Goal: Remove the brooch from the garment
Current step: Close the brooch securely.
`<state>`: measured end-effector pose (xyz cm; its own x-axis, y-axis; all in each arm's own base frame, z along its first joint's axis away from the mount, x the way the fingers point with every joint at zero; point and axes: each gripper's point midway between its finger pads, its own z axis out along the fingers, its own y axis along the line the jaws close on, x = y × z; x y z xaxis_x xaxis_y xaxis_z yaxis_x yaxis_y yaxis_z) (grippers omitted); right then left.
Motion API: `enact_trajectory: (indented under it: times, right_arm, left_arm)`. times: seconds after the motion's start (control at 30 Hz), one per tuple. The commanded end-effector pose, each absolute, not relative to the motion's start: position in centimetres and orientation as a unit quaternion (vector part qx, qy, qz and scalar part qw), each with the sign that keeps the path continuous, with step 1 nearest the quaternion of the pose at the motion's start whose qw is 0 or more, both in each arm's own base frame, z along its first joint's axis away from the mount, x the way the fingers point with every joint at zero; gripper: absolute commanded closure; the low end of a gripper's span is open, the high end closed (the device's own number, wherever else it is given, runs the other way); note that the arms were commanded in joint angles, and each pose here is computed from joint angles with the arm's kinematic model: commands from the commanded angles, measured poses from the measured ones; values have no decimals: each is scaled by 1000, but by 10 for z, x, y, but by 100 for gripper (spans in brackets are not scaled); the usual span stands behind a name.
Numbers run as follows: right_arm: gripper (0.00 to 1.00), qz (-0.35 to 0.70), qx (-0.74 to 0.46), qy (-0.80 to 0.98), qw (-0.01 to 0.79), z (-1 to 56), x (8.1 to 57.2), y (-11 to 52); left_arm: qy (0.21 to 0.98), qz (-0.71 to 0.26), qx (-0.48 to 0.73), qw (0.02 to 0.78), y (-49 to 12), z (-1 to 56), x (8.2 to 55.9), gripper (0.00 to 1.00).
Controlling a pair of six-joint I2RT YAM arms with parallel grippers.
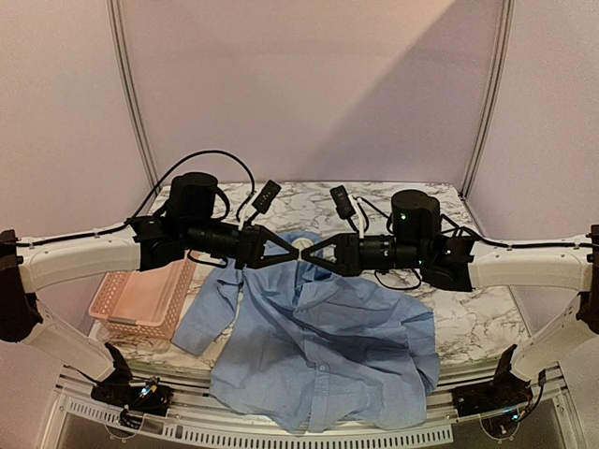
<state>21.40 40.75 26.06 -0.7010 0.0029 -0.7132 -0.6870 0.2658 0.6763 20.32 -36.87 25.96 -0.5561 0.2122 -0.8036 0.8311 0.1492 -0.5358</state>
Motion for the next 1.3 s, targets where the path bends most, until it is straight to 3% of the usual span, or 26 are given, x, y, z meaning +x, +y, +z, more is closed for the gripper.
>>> enact_trajectory:
  times: [0.0, 0.6, 0.83, 0.97, 1.2, 1.27]
  right_arm:
    - [94, 514, -148, 768, 353, 247, 249, 386]
    - [95, 491, -91, 782, 373, 237, 258, 364]
    - [92, 508, -121, 769, 368, 242, 249, 370]
    - [84, 528, -168, 743, 375, 257, 236, 374]
    - [45, 551, -231, 698, 395, 286, 212, 368]
    - [40, 549, -229, 697, 401, 289, 211, 365]
  left_arm:
    - [677, -557, 395, 274, -368, 268, 184, 100]
    - [692, -540, 387, 283, -365, 265, 190, 100]
    - [704, -529, 376, 290, -364, 261, 198, 100]
    - [726, -510, 366, 281, -360, 249, 204, 100]
    - [729, -510, 366, 272, -362, 246, 205, 100]
    - [724, -516, 369, 272, -363, 248, 203, 100]
